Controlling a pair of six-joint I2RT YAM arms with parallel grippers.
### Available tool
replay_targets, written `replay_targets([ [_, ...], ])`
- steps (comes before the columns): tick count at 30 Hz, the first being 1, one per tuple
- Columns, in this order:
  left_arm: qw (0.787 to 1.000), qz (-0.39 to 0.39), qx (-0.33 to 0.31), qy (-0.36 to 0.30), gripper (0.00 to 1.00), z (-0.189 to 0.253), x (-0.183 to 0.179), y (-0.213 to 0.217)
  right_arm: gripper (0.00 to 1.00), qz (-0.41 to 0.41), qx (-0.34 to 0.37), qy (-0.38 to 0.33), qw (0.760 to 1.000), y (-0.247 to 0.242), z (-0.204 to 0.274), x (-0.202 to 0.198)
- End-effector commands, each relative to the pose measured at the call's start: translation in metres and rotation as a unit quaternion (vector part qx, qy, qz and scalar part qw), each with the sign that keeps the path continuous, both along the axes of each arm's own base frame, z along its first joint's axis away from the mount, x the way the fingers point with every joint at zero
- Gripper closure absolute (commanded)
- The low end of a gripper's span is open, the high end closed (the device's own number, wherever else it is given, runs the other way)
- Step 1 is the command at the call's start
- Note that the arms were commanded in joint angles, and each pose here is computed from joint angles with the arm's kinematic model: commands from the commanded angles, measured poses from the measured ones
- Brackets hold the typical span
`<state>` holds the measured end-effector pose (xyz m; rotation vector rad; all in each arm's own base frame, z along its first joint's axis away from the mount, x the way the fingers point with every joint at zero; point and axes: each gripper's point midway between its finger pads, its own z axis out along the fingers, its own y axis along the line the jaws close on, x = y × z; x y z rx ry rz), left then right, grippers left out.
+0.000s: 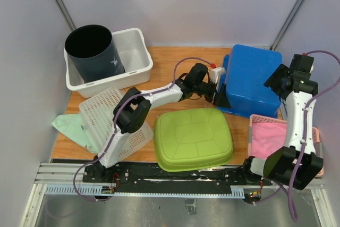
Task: Turn the large container upside down
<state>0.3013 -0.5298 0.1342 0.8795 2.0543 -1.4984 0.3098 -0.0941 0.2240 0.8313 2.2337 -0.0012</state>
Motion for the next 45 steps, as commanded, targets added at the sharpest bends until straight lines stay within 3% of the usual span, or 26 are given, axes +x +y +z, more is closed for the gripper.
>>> replay_targets([
  [1,0.997,-0.01,-0.031,-0.07,0.01,0.079,-0.006,0.032,0.39,0.08,0.001,-0.03,0.996,0.037,0.016,0.017],
  [5,0.994,0.085,0.023,-0.072,0.01,0.095,0.012,0.087,0.39,0.18,-0.01,-0.022,0.983,0.094,0.011,0.036],
  [9,0.971,0.2,0.104,-0.077,0.01,0.098,0.024,0.156,0.41,0.276,0.01,-0.021,0.961,0.156,0.002,0.057],
  [15,0.955,0.265,0.094,-0.096,0.01,0.129,-0.009,0.209,0.43,0.368,0.014,0.022,0.929,0.241,-0.029,0.08],
  [18,0.952,0.276,0.083,-0.104,0.01,0.125,-0.022,0.224,0.44,0.354,-0.018,0.084,0.931,0.234,-0.059,0.09],
  [23,0.949,0.281,0.102,-0.099,0.01,0.109,-0.03,0.236,0.45,0.26,-0.113,0.196,0.939,0.16,-0.085,0.079],
  [27,0.949,0.277,0.105,-0.104,0.01,0.103,-0.031,0.236,0.44,0.205,-0.154,0.204,0.945,0.119,-0.073,0.06],
  [33,0.955,0.262,0.1,-0.099,0.01,0.104,-0.026,0.225,0.43,0.184,-0.186,0.223,0.939,0.099,-0.064,0.038],
  [36,0.953,0.266,0.099,-0.102,0.01,0.108,-0.025,0.226,0.45,0.222,-0.157,0.204,0.94,0.115,-0.055,0.038],
  [40,0.944,0.287,0.112,-0.116,0.01,0.112,-0.024,0.238,0.45,0.308,-0.122,0.126,0.935,0.165,-0.031,0.029],
  [45,0.937,0.294,0.146,-0.119,0.01,0.103,-0.039,0.261,0.41,0.36,-0.043,0.085,0.928,0.206,-0.024,-0.028],
])
